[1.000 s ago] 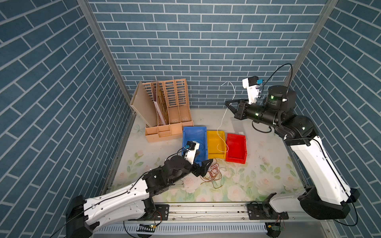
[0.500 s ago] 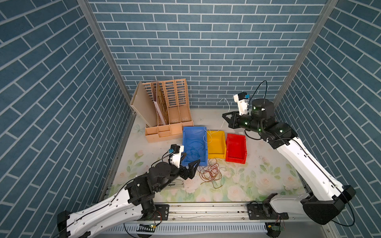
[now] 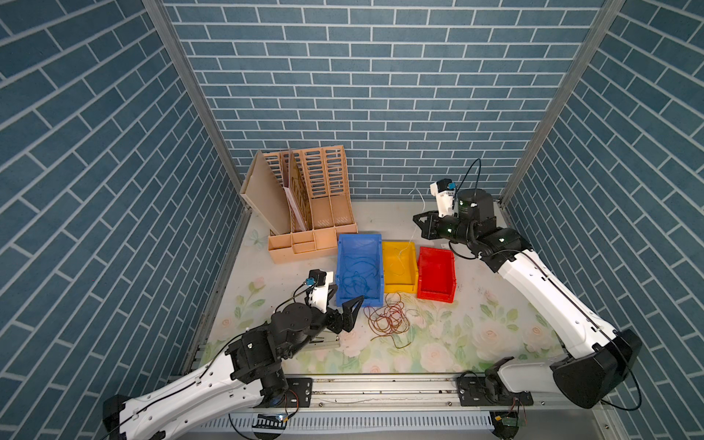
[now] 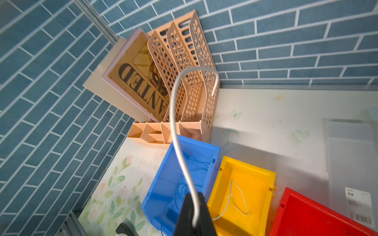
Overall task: Untangle and sort cables by color
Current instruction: Place the cable in the bin.
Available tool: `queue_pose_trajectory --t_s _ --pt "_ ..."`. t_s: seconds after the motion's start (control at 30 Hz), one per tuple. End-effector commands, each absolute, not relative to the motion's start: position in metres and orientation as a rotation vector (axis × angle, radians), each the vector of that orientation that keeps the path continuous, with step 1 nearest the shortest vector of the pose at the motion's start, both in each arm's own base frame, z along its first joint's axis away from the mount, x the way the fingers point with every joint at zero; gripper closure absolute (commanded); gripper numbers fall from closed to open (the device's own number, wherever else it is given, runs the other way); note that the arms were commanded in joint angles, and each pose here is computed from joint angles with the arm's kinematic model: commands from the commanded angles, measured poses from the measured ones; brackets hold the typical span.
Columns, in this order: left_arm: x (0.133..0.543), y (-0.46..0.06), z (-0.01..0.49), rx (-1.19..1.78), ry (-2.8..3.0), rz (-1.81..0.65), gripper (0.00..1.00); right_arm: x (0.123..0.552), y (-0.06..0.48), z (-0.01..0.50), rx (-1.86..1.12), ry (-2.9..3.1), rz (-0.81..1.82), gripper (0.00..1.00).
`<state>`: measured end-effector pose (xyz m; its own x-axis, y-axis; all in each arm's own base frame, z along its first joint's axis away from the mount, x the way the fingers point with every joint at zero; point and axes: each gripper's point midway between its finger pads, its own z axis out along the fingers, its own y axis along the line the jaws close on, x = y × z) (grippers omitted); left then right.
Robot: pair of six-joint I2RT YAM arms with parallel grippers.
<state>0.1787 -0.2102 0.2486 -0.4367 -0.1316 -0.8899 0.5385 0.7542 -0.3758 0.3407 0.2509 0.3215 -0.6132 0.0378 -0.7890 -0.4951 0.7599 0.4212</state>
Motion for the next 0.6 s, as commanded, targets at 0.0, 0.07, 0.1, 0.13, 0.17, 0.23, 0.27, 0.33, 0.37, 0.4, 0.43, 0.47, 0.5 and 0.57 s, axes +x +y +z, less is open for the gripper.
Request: queue_pose_trajectory --t_s 0.0,0.07,0.1,0.13,0.17,0.23,0.27,0.33,0.37,0.4,0.43,0.47,0.5,0.57 --pt "0.179 -0.215 0.243 0.312 1.891 -0.792 0.07 0.346 0.259 0.295 -0.372 2.106 0.826 1.00" --pt "0.179 -0.218 0.243 0.313 1.892 -0.804 0.06 0.345 0.261 0.271 -0.365 2.143 0.843 1.00" --pt "0.179 -0.220 0.242 0.315 1.893 -0.805 0.06 0.344 0.263 0.261 -0.368 2.158 0.849 1.00" --pt "0.180 -0.221 0.241 0.316 1.893 -0.807 0.07 0.343 0.263 0.249 -0.365 2.180 0.854 1.00" --pt "0.180 -0.223 0.241 0.320 1.895 -0.811 0.06 0.343 0.263 0.239 -0.364 2.196 0.856 1.00" --pt "0.181 -0.225 0.240 0.322 1.895 -0.815 0.06 0.342 0.262 0.222 -0.362 2.218 0.848 1.00" --pt "0.180 -0.226 0.240 0.325 1.895 -0.819 0.06 0.341 0.261 0.213 -0.360 2.234 0.842 1.00" --pt "0.180 -0.228 0.239 0.329 1.895 -0.823 0.06 0.340 0.260 0.200 -0.368 2.260 0.827 1.00" --pt "0.180 -0.228 0.239 0.327 1.893 -0.825 0.07 0.339 0.260 0.194 -0.371 2.268 0.822 1.00" --pt "0.181 -0.228 0.239 0.325 1.894 -0.825 0.06 0.338 0.259 0.189 -0.372 2.278 0.815 1.00" --pt "0.180 -0.228 0.238 0.327 1.895 -0.825 0.07 0.337 0.258 0.183 -0.374 2.291 0.810 1.00" --pt "0.180 -0.228 0.237 0.326 1.896 -0.825 0.06 0.336 0.258 0.178 -0.375 2.307 0.810 1.00" --pt "0.180 -0.228 0.237 0.325 1.896 -0.827 0.06 0.335 0.259 0.174 -0.379 2.319 0.812 1.00" --pt "0.180 -0.227 0.235 0.322 1.898 -0.828 0.06 0.331 0.260 0.165 -0.392 2.351 0.825 1.00"
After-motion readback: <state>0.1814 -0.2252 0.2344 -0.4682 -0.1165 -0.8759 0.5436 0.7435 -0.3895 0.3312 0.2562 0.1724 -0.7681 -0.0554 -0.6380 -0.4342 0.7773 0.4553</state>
